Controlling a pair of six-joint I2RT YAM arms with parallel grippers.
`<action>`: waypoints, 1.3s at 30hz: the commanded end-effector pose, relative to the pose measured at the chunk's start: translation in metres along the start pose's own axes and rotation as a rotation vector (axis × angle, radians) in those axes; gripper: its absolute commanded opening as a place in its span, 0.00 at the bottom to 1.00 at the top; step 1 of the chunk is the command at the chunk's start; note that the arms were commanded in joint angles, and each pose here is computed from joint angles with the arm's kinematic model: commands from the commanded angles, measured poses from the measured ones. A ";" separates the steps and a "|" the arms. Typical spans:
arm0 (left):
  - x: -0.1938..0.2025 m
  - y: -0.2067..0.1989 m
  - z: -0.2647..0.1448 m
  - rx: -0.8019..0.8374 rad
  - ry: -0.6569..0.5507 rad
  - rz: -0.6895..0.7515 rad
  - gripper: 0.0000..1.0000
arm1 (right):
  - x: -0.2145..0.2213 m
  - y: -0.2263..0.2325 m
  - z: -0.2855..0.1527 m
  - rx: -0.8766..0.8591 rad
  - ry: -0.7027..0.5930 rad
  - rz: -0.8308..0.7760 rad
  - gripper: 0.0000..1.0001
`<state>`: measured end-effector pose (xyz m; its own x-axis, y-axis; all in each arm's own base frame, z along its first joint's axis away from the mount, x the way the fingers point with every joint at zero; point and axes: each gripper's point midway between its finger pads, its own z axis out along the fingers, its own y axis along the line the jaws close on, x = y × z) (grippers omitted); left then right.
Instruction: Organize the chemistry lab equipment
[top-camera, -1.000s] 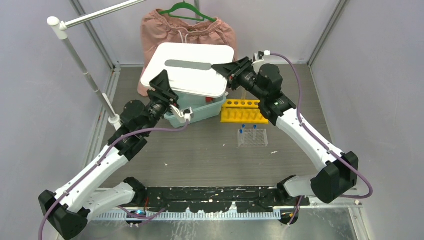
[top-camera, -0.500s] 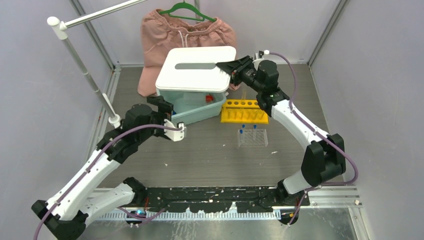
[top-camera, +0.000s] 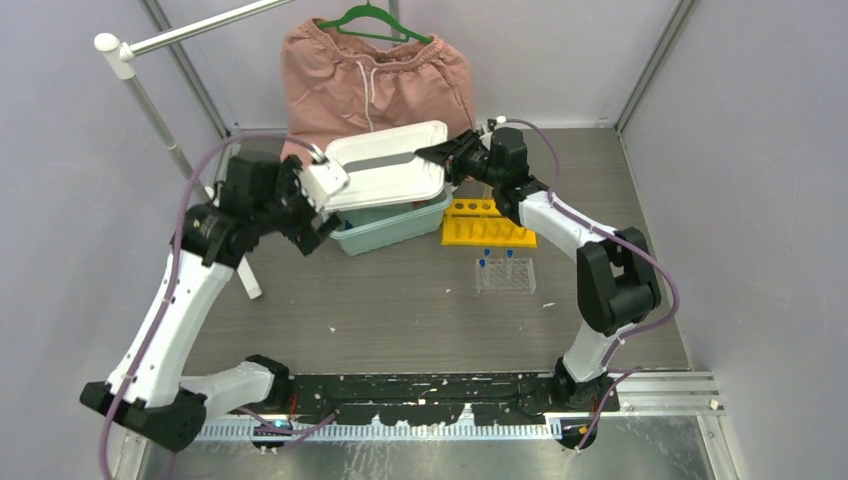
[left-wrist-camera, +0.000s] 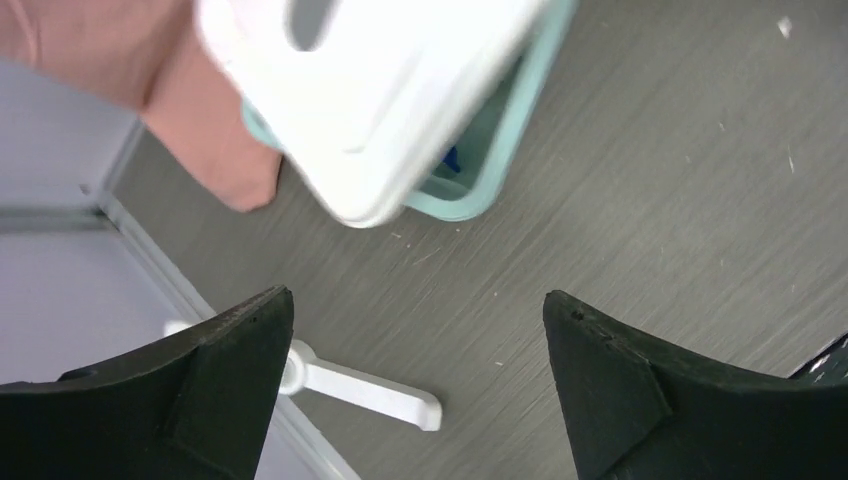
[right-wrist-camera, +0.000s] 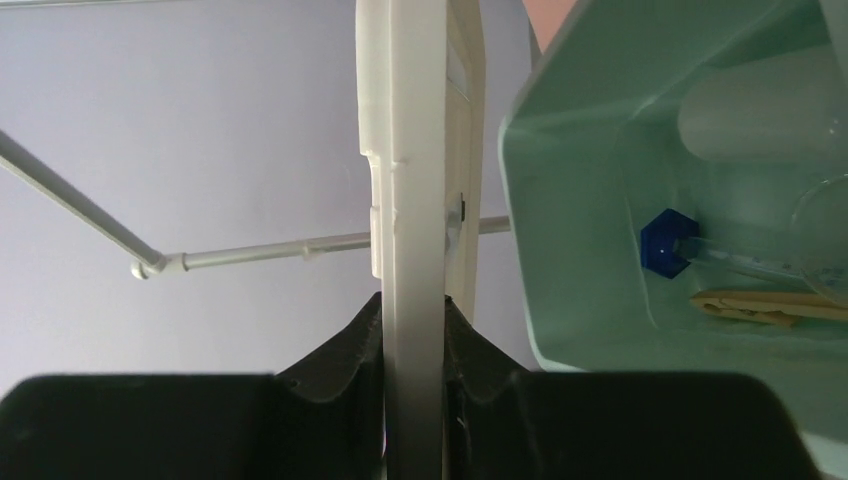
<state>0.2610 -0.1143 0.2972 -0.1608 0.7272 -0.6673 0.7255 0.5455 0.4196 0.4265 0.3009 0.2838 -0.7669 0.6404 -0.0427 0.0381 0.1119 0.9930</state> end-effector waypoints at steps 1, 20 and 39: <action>-0.003 0.023 0.005 0.026 0.023 -0.372 0.93 | 0.012 0.043 0.007 -0.146 0.076 -0.093 0.08; 0.069 0.097 0.088 -0.156 0.201 -0.522 0.75 | 0.015 -0.021 0.030 0.016 0.172 -0.122 0.28; 0.093 0.095 0.131 -0.103 0.264 -0.545 0.75 | -0.012 -0.061 0.009 0.270 0.130 -0.242 0.59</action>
<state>0.3975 -0.0479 0.1855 -0.6851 0.4187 -0.5961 0.4315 0.8925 0.1311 0.4367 0.3027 0.2042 -0.8586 0.4993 -0.1160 0.0820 0.3572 0.9304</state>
